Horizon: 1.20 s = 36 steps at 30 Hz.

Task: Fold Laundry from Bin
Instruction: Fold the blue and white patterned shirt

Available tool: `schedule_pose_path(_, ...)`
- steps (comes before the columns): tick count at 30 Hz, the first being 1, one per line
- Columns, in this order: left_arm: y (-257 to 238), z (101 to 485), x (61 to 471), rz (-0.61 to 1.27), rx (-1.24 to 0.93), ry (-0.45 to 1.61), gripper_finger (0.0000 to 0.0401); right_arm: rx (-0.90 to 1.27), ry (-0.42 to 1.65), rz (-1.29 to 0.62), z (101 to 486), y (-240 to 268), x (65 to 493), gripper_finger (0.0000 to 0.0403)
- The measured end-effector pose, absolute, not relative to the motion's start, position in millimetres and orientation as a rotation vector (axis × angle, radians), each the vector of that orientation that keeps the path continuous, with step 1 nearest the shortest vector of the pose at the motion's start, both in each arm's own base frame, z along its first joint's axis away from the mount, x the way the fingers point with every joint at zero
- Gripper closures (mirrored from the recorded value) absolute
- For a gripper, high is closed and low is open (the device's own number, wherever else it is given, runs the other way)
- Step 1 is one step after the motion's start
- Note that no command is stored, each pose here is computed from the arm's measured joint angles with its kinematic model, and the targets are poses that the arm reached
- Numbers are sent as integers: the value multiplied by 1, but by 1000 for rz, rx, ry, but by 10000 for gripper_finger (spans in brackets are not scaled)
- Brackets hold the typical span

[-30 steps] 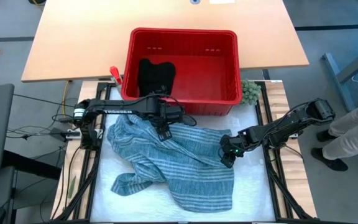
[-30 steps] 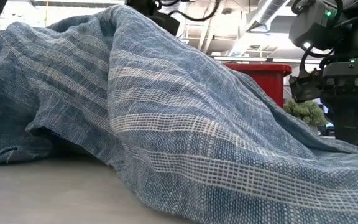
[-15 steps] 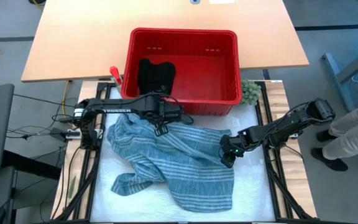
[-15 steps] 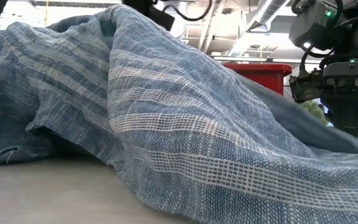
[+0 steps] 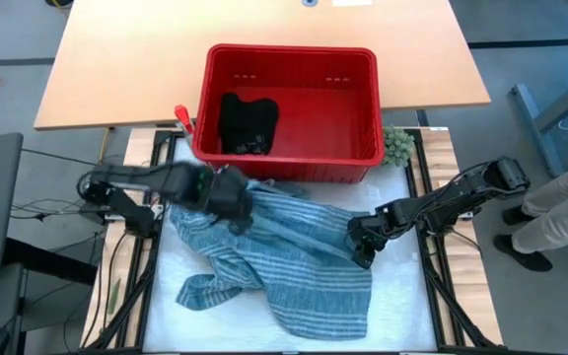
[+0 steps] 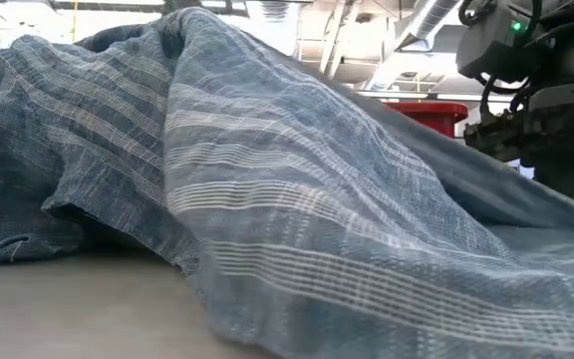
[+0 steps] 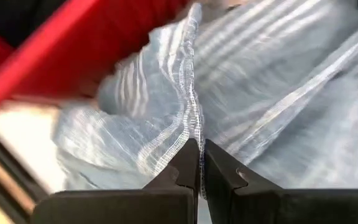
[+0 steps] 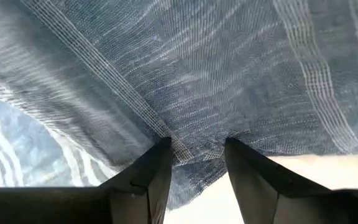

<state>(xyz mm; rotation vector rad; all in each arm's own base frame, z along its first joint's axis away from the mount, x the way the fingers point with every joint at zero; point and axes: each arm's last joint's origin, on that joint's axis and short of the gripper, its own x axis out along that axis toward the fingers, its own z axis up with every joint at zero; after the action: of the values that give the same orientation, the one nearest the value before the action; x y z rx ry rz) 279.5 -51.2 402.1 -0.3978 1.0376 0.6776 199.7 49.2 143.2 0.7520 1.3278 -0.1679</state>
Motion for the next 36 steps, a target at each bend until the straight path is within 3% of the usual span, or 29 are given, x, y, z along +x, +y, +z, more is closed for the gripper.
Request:
schedule_pose_path(5,-109,394,273,778,-553,885,401,727,1284,-122,172,50,204,223)
schedule_pose_path(10,-160,364,282,901,-689,775,401,679,1190,-49,227,44,201,223)
schedule_pose_path(17,-209,302,302,1097,-821,652,401,581,691,131,299,31,218,232)
schedule_pose_path(24,-217,269,317,1166,-769,700,401,450,489,127,284,12,274,247)
schedule_pose_path(27,-210,285,313,1076,-667,757,400,402,427,134,269,8,299,254)
schedule_pose_path(30,-199,302,307,939,-563,972,385,378,388,115,253,4,320,265)
schedule_pose_path(36,-176,351,281,662,-587,1195,314,346,418,14,223,-1,338,289)
